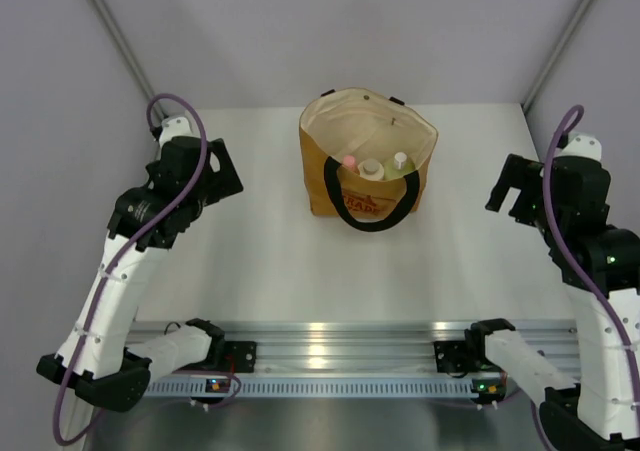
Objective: Take the personal care products out of the canvas bag
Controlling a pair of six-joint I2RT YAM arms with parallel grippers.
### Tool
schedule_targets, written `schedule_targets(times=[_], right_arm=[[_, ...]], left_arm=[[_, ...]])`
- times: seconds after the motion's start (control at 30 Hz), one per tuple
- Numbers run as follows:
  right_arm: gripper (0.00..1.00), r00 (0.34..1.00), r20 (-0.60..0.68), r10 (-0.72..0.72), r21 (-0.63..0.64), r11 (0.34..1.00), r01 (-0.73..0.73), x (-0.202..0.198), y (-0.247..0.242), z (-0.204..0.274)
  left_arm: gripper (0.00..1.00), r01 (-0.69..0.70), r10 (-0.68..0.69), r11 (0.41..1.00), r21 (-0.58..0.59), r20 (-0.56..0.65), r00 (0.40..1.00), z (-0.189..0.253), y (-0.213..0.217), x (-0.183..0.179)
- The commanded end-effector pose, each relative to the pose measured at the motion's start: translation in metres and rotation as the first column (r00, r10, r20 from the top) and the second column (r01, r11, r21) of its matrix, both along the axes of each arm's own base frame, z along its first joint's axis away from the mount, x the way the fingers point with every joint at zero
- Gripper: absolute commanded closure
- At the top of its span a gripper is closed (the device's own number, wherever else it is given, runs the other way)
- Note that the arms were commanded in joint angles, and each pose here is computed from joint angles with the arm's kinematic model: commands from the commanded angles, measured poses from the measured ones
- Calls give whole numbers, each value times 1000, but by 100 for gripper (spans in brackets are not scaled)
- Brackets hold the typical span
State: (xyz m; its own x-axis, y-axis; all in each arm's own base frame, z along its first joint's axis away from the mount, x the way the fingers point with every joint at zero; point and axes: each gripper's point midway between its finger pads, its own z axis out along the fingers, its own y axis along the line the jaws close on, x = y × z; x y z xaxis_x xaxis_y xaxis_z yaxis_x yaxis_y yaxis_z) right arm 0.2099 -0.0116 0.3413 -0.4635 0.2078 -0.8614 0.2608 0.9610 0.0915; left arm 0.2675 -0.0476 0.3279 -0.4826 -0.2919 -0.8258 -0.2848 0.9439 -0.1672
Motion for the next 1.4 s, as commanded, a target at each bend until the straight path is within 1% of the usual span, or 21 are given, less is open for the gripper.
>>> schedule_targets(times=[0.0,0.17,0.27,0.37,0.4,0.43,0.5,0.53,0.57,0.6,0.63,0.7,0.8,0.83,0.93,0.97,1.07,1.1,1.2,1.23,1.37], right_arm=[[0,998,21,-58,6,998,58,-5,-9,4],[1,995,43,-91,17,996,90,-9,-13,5],[1,992,40,-116,53,992,114,-8,-11,1],[1,994,21,-104,89,991,102,-3,-4,-3],[1,995,19,-97,99,991,94,-2,-2,-3],[1,997,12,-78,110,991,76,-1,2,-5],[1,998,10,-63,116,991,62,-1,5,-5],[1,999,5,-52,120,991,51,-1,7,-7],[0,999,3,-46,122,992,45,-2,8,-8],[1,999,2,-39,122,992,39,-2,9,-9],[1,1000,-1,-27,128,991,27,-3,11,-10],[1,1000,-12,-9,133,991,10,-4,14,-15],[1,1000,-26,16,149,989,-12,-5,19,-21],[1,999,-27,27,156,987,-22,-7,21,-22],[1,998,-37,45,168,985,-39,-10,25,-28],[1,998,-38,46,171,984,-39,-11,25,-29],[1,998,-34,54,175,983,-47,-13,27,-30],[0,998,-31,56,179,983,-49,-14,27,-30],[0,997,-13,71,197,978,-67,-14,31,-24],[1,995,-11,99,215,972,-94,-14,37,-22],[1,985,35,168,257,951,-172,-8,53,-4]], left_arm=[[1,11,-9,999,-44,50,999,18,-4,-1],[2,37,-27,991,-132,72,997,34,-20,7],[1,43,-26,967,-251,71,997,42,-39,14],[1,99,-89,917,-388,44,995,46,-74,28],[2,107,-98,892,-438,43,994,49,-85,33],[1,138,-152,864,-484,12,988,44,-104,40],[2,186,-197,812,-553,40,980,56,-126,52],[1,203,-248,775,-599,8,969,48,-145,60],[1,237,-273,754,-613,36,961,58,-155,66],[1,255,-291,746,-615,44,956,62,-163,72],[1,257,-309,753,-606,19,951,52,-173,85],[1,288,-322,748,-598,53,945,64,-186,92],[2,267,-304,776,-572,32,952,52,-200,102],[2,255,-293,795,-550,19,956,44,-204,106],[12,237,-276,832,-503,-3,961,29,-210,112],[20,231,-282,842,-489,-34,959,21,-214,106],[33,215,-271,878,-427,-74,960,10,-217,97],[45,208,-259,889,-408,-73,963,8,-214,95],[62,196,-250,902,-385,-94,964,0,-210,83],[62,187,-235,905,-382,-85,968,3,-204,80],[64,166,-231,926,-340,-160,960,-29,-198,72]])
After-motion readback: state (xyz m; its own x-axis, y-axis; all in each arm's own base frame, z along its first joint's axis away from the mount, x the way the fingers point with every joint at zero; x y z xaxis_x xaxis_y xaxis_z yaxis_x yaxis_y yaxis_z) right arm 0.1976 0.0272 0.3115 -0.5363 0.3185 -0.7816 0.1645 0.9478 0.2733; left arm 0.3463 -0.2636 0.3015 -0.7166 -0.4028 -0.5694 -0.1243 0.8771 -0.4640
